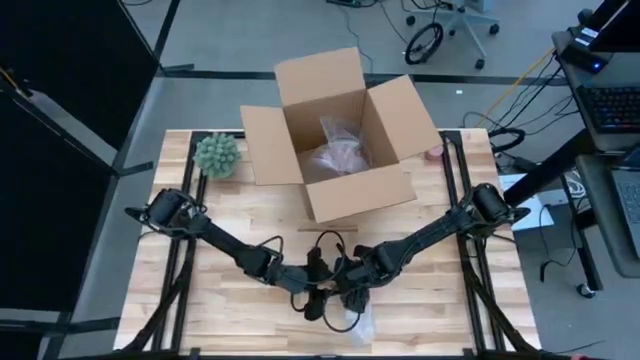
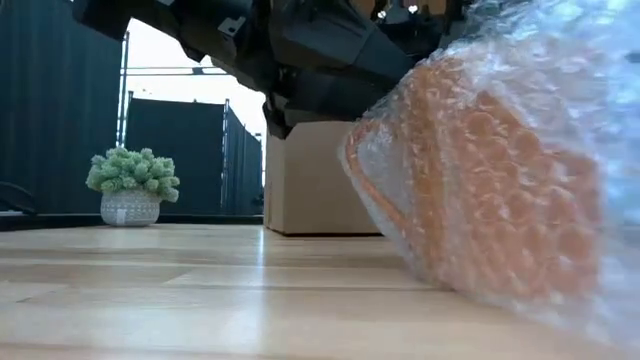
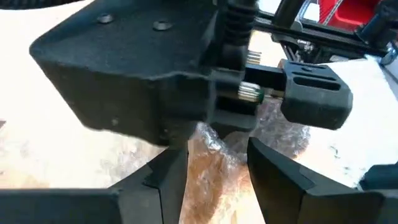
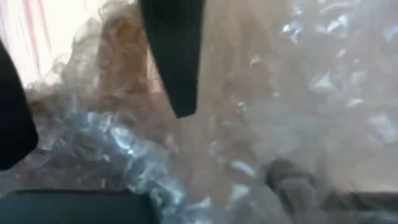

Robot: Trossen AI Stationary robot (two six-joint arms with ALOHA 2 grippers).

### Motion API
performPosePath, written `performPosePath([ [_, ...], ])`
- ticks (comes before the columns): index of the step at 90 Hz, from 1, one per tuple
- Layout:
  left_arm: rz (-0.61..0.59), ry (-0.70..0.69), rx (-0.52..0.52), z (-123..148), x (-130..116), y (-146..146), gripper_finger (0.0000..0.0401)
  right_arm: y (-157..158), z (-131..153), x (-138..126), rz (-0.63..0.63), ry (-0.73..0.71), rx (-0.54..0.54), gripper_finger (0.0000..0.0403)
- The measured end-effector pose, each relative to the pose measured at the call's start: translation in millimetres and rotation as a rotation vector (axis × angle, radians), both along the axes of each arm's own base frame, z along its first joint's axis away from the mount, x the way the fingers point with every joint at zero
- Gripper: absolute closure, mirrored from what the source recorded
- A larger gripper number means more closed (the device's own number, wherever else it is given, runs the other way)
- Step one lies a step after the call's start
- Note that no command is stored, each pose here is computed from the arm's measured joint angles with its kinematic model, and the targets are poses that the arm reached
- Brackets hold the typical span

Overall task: Wrap mug
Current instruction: Wrap the orange mug with the left bubble wrap

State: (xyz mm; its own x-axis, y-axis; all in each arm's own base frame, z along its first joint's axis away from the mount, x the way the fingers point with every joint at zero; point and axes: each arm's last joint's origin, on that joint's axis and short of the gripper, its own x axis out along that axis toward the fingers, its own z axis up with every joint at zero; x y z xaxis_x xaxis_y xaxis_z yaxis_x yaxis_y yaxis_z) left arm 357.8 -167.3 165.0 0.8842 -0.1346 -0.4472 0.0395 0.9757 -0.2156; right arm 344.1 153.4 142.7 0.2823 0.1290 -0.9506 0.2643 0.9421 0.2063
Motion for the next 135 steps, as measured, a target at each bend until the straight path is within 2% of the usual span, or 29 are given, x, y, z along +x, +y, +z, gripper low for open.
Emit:
performPosePath([
  [9,-0.042,-0.011,-0.009,12,-9,-10,0.0251,0,0,0,-0.002,0.000,0.000,0.0229],
  [24,-0.104,-0.119,-0.065,38,-21,-29,0.0251,-3,0,1,-0.007,0.001,0.000,0.0199],
  [39,-0.227,-0.173,-0.186,40,-17,-44,0.0251,-5,0,2,0.007,-0.003,-0.005,0.0191],
  [48,-0.239,-0.143,-0.205,32,-5,-51,0.0251,-6,0,3,0.005,-0.003,-0.005,0.0191],
  [61,-0.276,-0.120,-0.187,28,18,-60,0.0251,-7,0,3,0.015,-0.007,-0.012,0.0191],
  [75,-0.240,-0.018,-0.132,18,30,-53,0.0251,-7,0,3,0.016,-0.006,-0.017,0.0190],
  [95,-0.147,0.052,-0.050,10,33,-40,0.0251,-8,0,2,0.008,-0.001,-0.017,0.0190],
  [135,-0.132,0.023,-0.042,14,32,-42,0.0251,-8,1,3,0.018,-0.011,-0.022,0.0190],
])
